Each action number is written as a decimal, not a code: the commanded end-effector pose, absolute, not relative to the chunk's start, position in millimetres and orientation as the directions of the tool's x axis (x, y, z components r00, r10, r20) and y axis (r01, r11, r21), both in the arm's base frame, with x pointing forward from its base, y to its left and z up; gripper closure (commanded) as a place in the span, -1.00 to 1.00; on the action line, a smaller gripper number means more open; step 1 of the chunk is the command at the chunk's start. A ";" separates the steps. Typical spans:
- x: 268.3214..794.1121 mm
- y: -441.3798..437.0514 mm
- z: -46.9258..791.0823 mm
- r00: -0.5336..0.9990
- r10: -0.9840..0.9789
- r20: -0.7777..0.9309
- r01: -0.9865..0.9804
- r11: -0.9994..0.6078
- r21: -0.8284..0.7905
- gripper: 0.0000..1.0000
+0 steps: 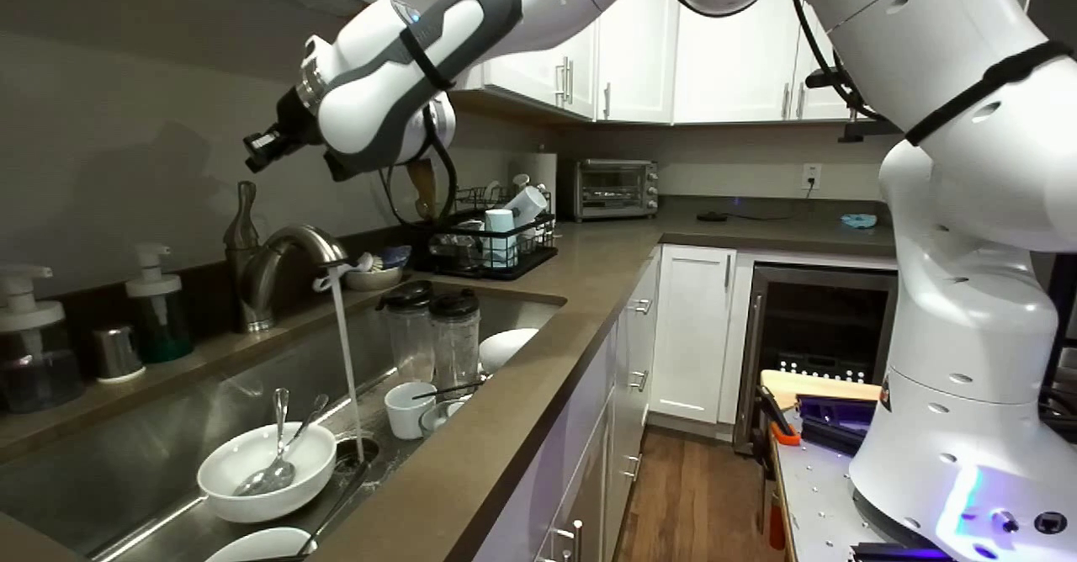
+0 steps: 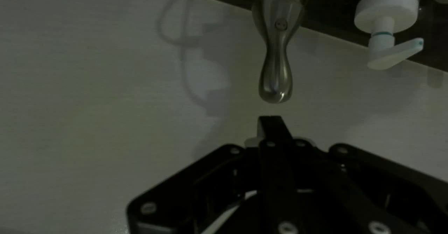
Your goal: Push the faucet handle down
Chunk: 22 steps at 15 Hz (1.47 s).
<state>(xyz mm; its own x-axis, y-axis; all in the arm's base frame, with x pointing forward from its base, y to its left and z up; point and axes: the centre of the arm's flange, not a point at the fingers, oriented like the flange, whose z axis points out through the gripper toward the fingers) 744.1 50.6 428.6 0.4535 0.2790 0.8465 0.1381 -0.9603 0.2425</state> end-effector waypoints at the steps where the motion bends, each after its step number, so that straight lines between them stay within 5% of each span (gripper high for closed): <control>1: 768.2 53.2 443.6 0.457 0.286 0.842 0.141 -0.958 0.249 1.00; 11: 804.2 53.3 430.4 0.535 0.241 0.810 0.179 -0.969 0.170 1.00; 22: 782.4 42.7 420.5 0.588 0.224 0.777 0.171 -0.974 0.150 1.00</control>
